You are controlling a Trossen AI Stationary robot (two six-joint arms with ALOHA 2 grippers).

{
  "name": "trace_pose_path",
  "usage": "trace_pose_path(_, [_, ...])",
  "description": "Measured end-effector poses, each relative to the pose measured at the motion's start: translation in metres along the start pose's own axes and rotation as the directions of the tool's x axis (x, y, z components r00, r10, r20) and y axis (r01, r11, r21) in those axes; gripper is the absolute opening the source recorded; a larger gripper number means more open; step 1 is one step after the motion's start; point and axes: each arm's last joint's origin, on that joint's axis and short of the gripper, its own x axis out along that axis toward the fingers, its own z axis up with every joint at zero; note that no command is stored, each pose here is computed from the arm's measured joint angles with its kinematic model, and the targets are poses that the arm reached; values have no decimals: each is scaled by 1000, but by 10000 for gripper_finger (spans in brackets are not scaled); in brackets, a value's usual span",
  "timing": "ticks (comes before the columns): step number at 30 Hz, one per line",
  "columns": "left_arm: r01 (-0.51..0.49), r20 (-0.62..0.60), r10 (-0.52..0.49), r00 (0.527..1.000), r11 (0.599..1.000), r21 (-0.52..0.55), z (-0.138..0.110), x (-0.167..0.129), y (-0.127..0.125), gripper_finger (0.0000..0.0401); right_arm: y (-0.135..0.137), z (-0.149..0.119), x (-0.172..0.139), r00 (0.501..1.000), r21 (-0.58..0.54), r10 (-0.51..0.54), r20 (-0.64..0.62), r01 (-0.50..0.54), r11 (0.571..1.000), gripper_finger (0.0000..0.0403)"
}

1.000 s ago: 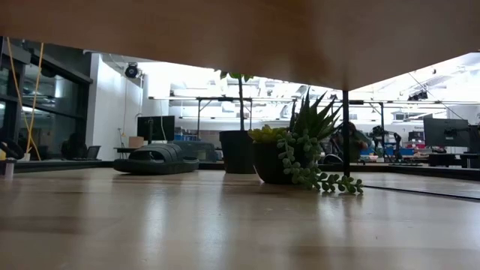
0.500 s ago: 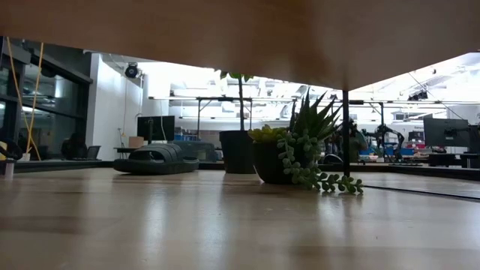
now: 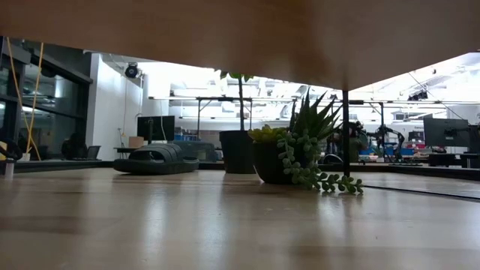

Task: Pick and place slides into the shelf
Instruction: Adjust the gray slippers on the shelf

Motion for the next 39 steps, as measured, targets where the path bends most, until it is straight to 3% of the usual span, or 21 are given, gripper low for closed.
trace_pose_path(5, [74,-83,-72,994,997,24,-2,0,-2,105,-3,3,20,999,13,38,8,-38,999,1])
trace_pose_path(11, [114,-129,-106,986,992,56,-4,0,-3,105,-12,4,28,999,34,-33,19,32,999,0])
trace_pose_path(20, [104,-152,-91,984,991,83,-6,-1,-1,105,-18,3,49,999,79,-47,13,46,996,0])
trace_pose_path(39, [76,-154,-57,986,989,124,-7,-1,1,105,-13,7,54,995,70,-37,92,31,997,0])
